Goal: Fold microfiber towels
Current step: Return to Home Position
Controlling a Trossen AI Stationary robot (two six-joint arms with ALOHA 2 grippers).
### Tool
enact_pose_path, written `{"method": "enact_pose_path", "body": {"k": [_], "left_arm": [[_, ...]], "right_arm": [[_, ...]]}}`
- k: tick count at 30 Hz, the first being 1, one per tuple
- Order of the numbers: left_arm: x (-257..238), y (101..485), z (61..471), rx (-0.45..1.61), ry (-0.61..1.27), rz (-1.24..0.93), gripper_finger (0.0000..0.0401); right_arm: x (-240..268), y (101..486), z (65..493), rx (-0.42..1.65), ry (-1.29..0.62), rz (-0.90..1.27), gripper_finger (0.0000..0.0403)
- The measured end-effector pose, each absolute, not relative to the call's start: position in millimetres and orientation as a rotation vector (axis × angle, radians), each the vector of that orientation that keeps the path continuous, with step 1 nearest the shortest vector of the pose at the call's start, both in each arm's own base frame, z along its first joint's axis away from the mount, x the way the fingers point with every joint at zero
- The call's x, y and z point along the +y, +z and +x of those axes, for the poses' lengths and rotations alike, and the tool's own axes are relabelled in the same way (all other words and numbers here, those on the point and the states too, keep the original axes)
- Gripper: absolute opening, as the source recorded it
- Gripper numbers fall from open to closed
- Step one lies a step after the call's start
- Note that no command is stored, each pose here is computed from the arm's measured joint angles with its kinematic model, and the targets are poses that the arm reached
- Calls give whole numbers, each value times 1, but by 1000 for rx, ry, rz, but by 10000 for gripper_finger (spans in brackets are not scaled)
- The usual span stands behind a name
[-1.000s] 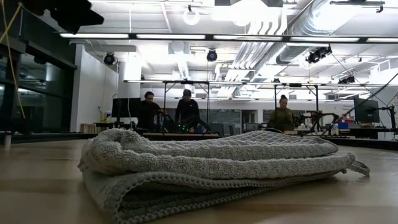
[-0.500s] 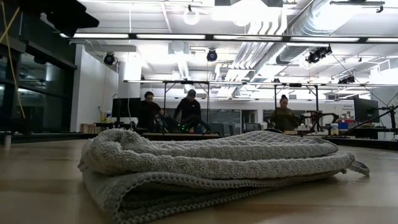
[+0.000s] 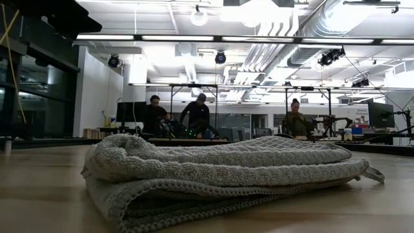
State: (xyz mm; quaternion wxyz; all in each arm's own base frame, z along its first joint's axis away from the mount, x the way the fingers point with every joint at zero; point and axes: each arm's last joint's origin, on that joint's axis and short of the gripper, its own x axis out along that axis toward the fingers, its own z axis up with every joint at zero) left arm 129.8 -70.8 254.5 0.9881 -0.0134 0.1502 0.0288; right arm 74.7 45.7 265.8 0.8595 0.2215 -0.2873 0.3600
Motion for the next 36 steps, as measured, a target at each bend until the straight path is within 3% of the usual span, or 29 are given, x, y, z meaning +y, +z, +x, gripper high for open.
{"method": "enact_pose_path", "body": {"k": [20,36], "left_arm": [[-71,254,130,310,38,-44,191],[-71,254,130,311,35,-45,191]], "right_arm": [[39,236,61,-679,769,465,161],[47,202,82,-283,630,372,161]]}}
